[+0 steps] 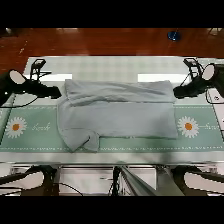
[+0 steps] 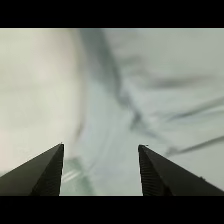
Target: Fold the shirts.
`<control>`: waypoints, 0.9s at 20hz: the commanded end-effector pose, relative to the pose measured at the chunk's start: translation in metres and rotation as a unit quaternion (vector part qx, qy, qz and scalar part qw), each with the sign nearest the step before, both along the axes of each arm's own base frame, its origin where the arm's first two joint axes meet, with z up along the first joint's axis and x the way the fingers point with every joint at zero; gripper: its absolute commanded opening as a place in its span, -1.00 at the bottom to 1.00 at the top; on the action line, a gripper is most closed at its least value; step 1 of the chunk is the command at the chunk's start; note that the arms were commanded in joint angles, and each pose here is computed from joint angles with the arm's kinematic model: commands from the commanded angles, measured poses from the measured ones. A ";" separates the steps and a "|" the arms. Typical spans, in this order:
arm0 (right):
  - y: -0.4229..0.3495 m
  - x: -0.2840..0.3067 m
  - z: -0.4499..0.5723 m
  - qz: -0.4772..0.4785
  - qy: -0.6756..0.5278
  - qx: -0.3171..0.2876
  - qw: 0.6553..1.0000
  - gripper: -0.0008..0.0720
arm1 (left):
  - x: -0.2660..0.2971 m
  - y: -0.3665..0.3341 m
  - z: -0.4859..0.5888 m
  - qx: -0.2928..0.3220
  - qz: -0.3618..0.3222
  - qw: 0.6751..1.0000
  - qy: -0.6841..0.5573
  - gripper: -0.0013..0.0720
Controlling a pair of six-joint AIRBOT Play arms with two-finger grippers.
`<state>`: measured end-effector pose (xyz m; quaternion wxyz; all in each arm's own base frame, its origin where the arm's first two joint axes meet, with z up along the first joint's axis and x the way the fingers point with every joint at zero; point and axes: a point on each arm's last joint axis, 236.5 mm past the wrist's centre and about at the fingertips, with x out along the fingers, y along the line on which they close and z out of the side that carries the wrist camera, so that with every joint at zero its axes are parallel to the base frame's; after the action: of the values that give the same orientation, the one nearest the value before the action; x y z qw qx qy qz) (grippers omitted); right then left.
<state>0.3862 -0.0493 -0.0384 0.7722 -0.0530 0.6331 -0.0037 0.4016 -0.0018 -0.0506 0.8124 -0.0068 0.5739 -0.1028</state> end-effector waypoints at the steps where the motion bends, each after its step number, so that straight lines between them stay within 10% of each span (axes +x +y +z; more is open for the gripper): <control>1: -0.058 -0.066 0.007 -0.009 0.135 -0.102 0.986 0.22 | -0.058 0.045 0.003 0.007 0.048 0.993 0.112 0.54; 9: -0.029 -0.084 0.012 -0.140 -0.002 0.187 0.972 0.22 | -0.169 0.002 0.010 -0.212 0.143 0.963 0.090 0.54; 18: -0.021 -0.083 0.028 -0.145 -0.024 0.215 0.965 0.22 | -0.222 -0.039 -0.025 -0.225 0.082 0.952 0.193 0.52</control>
<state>0.3040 -0.0770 -0.0139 0.7729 0.1938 0.6041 0.0084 0.1936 -0.0335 -0.0666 0.6882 -0.2703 0.6572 -0.1461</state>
